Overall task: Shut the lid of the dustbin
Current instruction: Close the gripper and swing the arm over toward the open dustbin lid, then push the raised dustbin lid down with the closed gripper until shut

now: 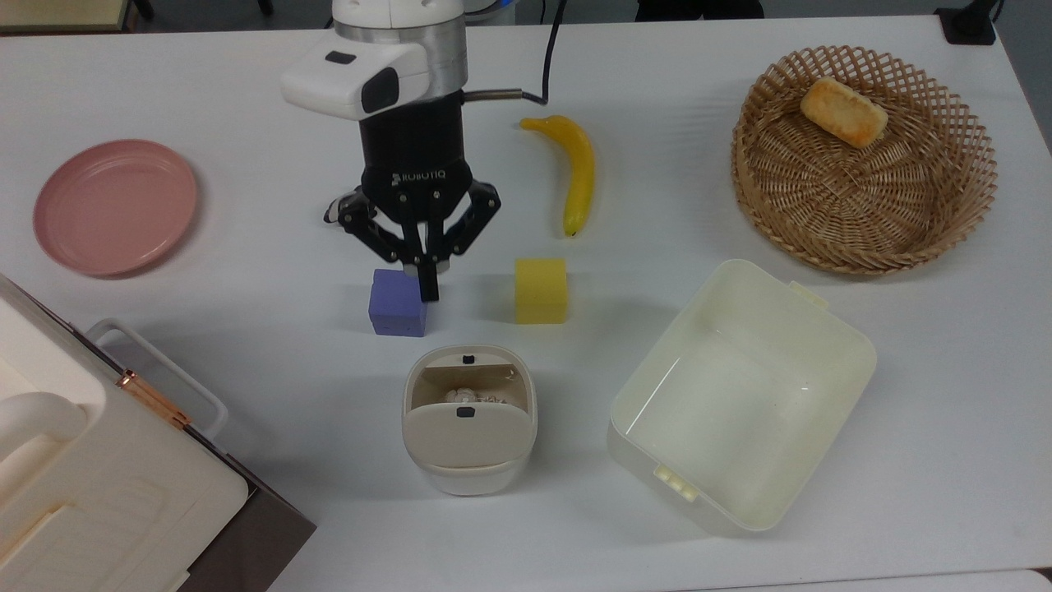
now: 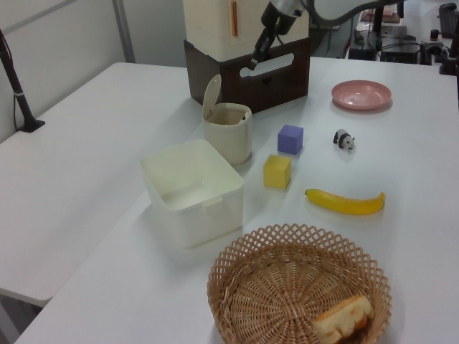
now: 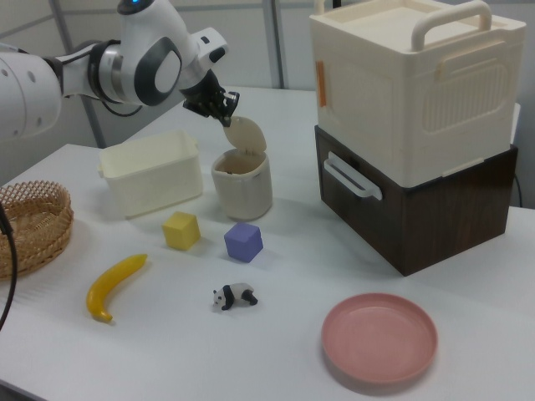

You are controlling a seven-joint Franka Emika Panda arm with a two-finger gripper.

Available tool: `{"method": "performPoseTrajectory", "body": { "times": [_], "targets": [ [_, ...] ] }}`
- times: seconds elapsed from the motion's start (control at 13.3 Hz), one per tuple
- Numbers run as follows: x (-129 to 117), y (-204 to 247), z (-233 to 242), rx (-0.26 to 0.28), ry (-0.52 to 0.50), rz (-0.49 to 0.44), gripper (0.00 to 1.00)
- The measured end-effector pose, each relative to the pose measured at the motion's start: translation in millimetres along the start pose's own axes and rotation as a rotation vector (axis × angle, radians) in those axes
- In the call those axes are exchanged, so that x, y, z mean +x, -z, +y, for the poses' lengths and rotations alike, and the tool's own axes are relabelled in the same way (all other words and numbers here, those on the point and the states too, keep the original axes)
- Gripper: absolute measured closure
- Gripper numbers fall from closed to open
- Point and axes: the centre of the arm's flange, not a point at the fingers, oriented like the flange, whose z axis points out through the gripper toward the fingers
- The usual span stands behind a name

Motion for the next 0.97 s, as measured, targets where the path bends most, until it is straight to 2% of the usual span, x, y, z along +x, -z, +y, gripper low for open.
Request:
{"method": "performPoseTrajectory", "body": {
  "times": [0.37, 0.6, 0.75, 0.97],
  "targets": [
    [29, -22, 3, -0.002, -0.033, 0.204, 0.99],
    [34, -44, 4, -0.027, -0.039, 0.353, 0.99],
    [32, -59, 4, -0.035, -0.041, 0.396, 0.99],
    [28, -75, -6, -0.024, -0.046, 0.398, 0.99]
  ]
}}
